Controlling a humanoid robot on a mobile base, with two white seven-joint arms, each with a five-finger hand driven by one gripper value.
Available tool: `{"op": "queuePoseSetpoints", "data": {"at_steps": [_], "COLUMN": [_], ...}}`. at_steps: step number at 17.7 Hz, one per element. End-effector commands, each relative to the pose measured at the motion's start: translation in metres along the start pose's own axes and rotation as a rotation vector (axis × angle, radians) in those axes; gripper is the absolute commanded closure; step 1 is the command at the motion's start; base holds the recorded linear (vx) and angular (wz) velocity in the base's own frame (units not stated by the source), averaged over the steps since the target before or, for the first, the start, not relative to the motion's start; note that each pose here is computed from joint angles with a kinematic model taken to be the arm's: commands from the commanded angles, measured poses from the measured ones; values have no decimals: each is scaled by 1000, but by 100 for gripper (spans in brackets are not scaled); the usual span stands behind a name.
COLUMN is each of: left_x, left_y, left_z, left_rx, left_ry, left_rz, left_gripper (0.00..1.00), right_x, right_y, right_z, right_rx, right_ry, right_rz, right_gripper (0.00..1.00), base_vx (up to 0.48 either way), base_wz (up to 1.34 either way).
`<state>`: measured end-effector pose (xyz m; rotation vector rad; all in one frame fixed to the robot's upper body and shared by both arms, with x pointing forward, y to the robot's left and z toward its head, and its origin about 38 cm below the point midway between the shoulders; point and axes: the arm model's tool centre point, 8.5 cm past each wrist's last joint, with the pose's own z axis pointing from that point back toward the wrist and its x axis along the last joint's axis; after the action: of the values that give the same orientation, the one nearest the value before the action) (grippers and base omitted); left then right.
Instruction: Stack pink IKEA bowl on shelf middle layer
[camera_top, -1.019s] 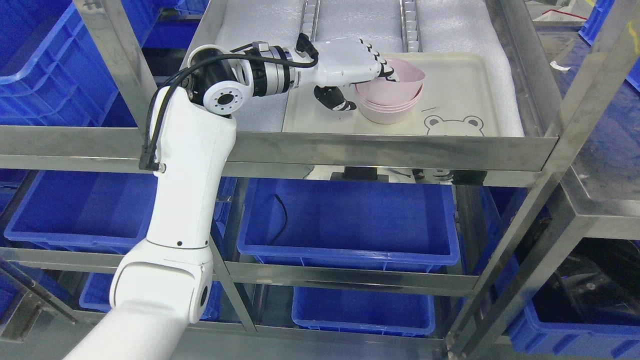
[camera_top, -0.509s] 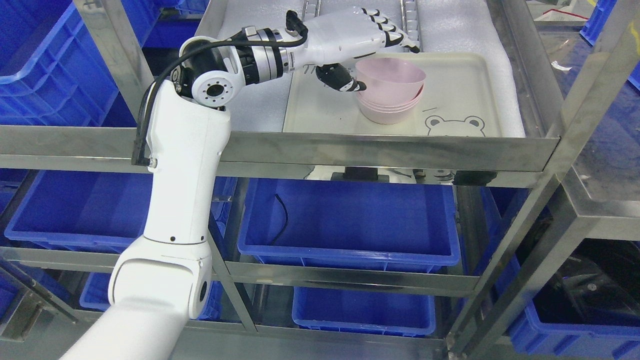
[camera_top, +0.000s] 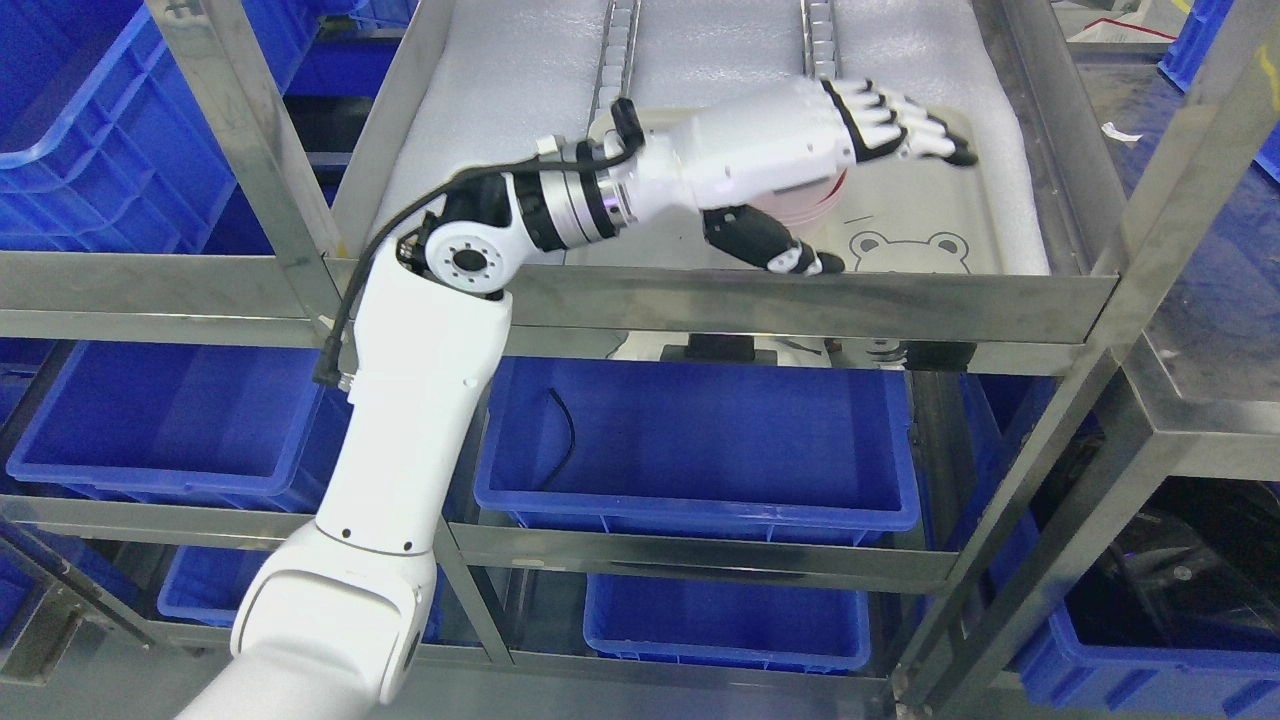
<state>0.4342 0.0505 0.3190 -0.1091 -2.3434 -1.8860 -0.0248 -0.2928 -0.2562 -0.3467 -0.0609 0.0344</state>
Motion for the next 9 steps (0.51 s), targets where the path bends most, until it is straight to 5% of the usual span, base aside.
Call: {"op": "queuePoseSetpoints", "data": {"at_steps": [1,9], "left_x": [90,124], "left_y": [-128,-195], "left_z": [-35,0], "left_rx": [-127,-57], "left_ry": [-243,-154], "left_rz": [233,434], "left_gripper": [15,15], "right_x": [6,6], "right_y": [-11,-11], "right_z": [-3,-3], "right_rx": [-17,-17], "right_ry": [-17,-17], "right_rz": [3,1], "right_gripper": [0,0], "base_vx": [0,-7], "base_wz": [0,-3]}}
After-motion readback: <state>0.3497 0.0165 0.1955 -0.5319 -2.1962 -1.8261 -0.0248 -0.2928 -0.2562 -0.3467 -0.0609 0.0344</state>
